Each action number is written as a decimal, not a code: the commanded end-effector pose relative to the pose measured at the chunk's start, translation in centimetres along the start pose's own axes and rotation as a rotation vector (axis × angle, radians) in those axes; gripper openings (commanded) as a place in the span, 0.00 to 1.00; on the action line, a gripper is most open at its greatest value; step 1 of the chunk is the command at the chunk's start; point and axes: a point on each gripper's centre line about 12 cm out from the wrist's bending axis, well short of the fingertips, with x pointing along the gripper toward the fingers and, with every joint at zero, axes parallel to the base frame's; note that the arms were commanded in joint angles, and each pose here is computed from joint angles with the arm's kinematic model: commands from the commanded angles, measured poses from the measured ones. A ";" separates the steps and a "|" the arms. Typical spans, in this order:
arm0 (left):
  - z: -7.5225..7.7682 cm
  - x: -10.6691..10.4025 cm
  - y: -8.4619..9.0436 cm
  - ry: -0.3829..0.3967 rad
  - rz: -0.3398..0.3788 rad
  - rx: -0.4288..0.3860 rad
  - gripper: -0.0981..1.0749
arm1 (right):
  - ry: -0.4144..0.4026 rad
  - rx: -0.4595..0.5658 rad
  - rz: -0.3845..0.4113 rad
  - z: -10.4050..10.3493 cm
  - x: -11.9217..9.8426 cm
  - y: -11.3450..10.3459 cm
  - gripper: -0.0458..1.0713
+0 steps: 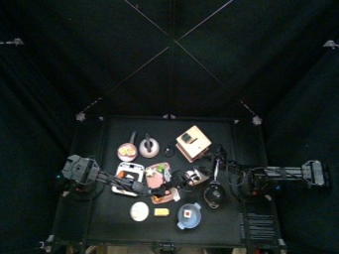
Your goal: Pull out pairing knife
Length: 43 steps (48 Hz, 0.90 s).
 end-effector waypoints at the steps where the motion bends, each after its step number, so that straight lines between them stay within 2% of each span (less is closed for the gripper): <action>1: 2.4 -2.4 0.6 -0.052 -0.016 -0.031 0.56 | -0.015 -0.002 0.002 0.5 0.0 0.1 0.91; 14: 2.5 -6.7 2.6 -0.076 -0.037 -0.028 0.56 | -0.037 -0.041 0.019 1.3 0.1 0.6 0.91; 28: -0.1 -11.0 5.4 -0.110 -0.052 0.093 0.56 | -0.064 -0.091 0.044 2.2 0.2 1.2 0.91; 36: -1.4 -12.5 6.0 -0.120 -0.068 0.146 0.56 | -0.075 -0.166 0.087 2.6 0.4 2.3 0.91; 43: -2.6 -12.9 5.7 -0.107 -0.087 0.179 0.56 | -0.093 -0.206 0.130 2.9 0.8 3.6 0.91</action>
